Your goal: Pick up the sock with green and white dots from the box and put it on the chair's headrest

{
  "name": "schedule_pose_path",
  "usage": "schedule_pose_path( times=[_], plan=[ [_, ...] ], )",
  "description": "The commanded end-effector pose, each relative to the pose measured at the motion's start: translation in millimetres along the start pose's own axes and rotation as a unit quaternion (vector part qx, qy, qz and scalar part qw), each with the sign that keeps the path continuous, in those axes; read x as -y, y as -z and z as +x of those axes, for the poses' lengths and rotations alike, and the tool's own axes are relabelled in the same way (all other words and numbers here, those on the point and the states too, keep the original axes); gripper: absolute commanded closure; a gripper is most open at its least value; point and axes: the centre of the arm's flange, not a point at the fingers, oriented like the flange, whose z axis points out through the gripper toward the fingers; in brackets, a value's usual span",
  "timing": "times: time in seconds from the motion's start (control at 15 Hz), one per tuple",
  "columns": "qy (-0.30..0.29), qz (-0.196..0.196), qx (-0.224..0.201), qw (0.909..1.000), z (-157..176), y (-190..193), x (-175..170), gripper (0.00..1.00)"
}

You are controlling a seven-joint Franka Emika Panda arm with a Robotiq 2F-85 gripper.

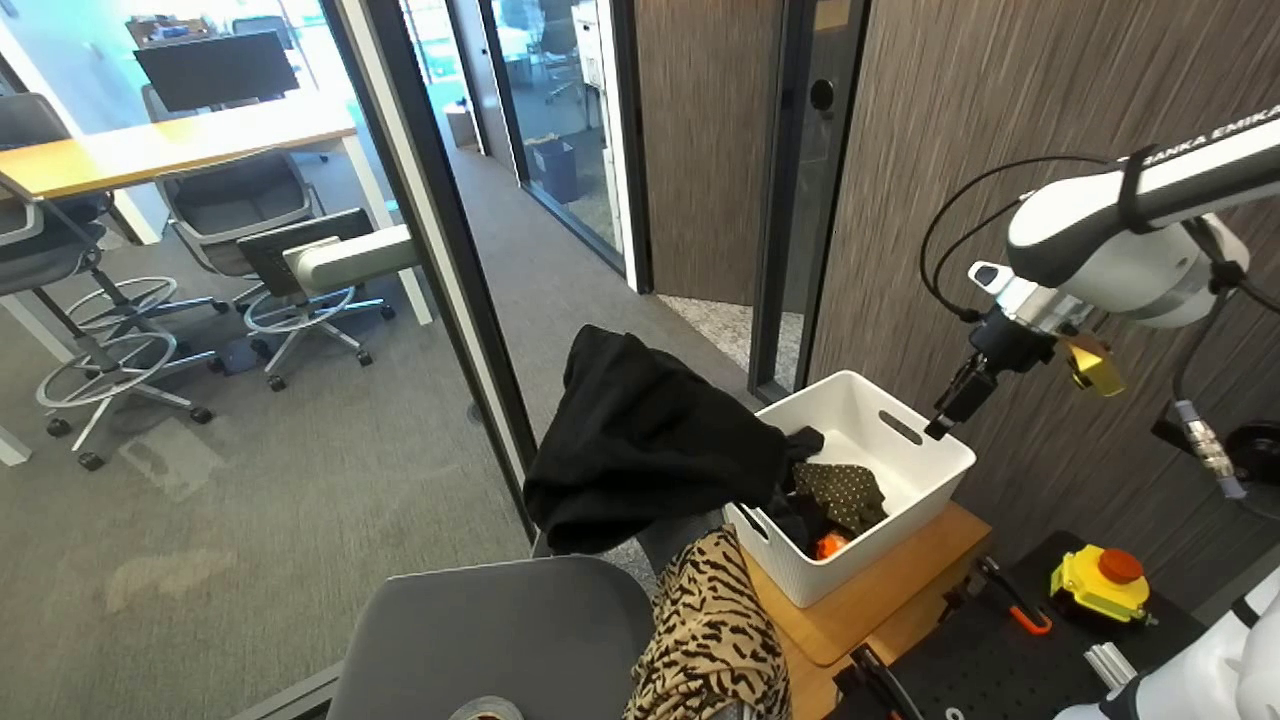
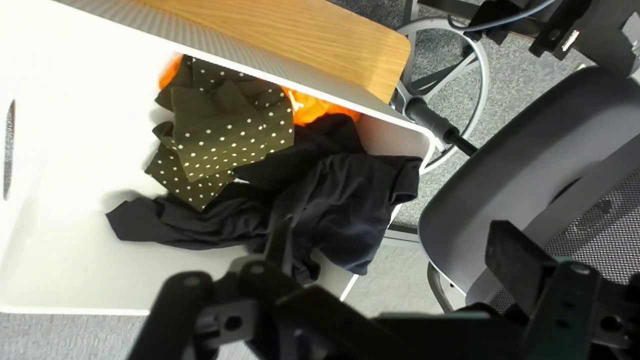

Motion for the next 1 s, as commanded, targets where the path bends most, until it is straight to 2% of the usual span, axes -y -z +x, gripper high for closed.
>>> schedule_pose_path(
  times=[0.0,0.47,0.67,0.93],
  plan=[
    [-0.004,-0.011,0.019,0.9998,19.0,-41.3,-40.3,0.00],
    [-0.031,-0.081,0.050,0.9950,42.2,-93.5,-84.6,0.00],
    [-0.029,-0.082,0.052,0.9948,34.6,-118.9,-100.4,0.00],
    [-0.002,-0.063,0.046,0.9969,23.3,-149.0,-121.3,0.00]
  ],
)
